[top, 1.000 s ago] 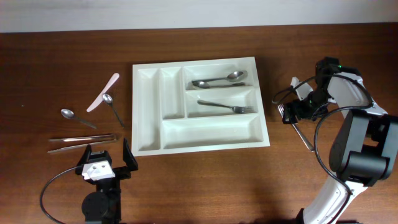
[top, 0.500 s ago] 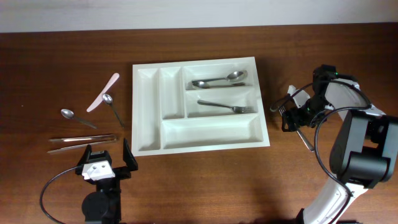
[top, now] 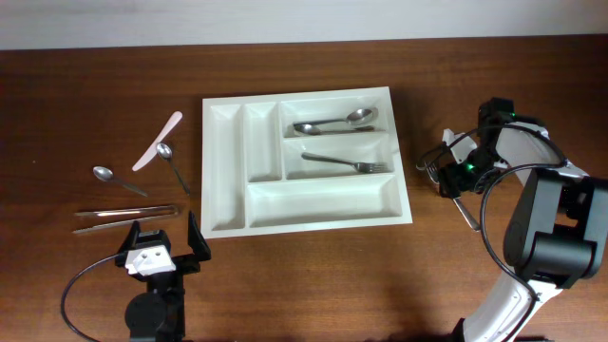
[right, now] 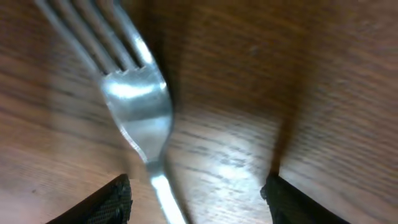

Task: Pack container
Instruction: 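Lower the right gripper onto the metal fork at right and grasp it, then carry the fork left into the tray's middle compartment and release, then raise the right gripper back to the upper right corner, then move the left gripper over the small spoon left of the tray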

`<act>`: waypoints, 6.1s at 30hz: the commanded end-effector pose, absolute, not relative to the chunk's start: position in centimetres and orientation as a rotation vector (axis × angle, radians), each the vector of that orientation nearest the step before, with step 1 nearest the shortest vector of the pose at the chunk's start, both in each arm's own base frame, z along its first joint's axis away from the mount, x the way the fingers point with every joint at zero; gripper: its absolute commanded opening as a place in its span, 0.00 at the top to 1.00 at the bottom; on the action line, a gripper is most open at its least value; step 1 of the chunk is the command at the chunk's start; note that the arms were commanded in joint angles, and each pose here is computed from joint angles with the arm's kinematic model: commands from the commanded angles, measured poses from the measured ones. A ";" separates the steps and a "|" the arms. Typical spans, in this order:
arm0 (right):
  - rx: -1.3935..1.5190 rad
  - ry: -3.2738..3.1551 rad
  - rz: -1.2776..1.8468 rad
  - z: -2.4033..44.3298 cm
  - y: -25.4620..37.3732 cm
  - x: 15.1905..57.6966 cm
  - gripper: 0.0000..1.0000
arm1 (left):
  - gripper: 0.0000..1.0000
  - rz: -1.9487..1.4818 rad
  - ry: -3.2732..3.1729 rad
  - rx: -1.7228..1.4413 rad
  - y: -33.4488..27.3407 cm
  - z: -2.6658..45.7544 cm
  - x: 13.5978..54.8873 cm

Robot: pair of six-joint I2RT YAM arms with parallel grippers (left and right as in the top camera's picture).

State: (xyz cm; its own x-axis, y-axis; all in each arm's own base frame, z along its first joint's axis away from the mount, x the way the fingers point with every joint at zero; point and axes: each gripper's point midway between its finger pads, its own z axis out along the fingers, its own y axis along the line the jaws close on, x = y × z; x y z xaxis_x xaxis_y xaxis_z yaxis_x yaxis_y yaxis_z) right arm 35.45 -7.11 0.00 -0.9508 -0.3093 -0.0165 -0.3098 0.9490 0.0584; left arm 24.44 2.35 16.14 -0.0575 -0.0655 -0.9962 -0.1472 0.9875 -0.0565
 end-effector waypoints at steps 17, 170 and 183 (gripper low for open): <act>-0.369 3.167 0.076 -1.9 -7.0 33.2 0.64 | 0.01 0.068 1.628 -0.141 2.1 16.0 24.5; 0.696 2.608 -0.114 14.7 -8.1 50.7 0.01 | 0.01 0.068 1.628 -0.141 2.1 16.0 24.5; 0.697 2.608 -0.114 14.7 -8.2 50.7 0.01 | 0.01 0.081 1.343 -0.319 4.6 25.2 23.6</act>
State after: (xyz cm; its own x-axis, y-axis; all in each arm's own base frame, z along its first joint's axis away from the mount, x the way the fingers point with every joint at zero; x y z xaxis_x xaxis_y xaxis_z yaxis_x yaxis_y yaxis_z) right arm 50.82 -8.16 15.45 -0.7775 0.4469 -0.4425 0.4806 0.8760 0.0404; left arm 24.04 3.41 22.66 0.1872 -0.1075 -0.9764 -0.1828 0.9728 -0.1422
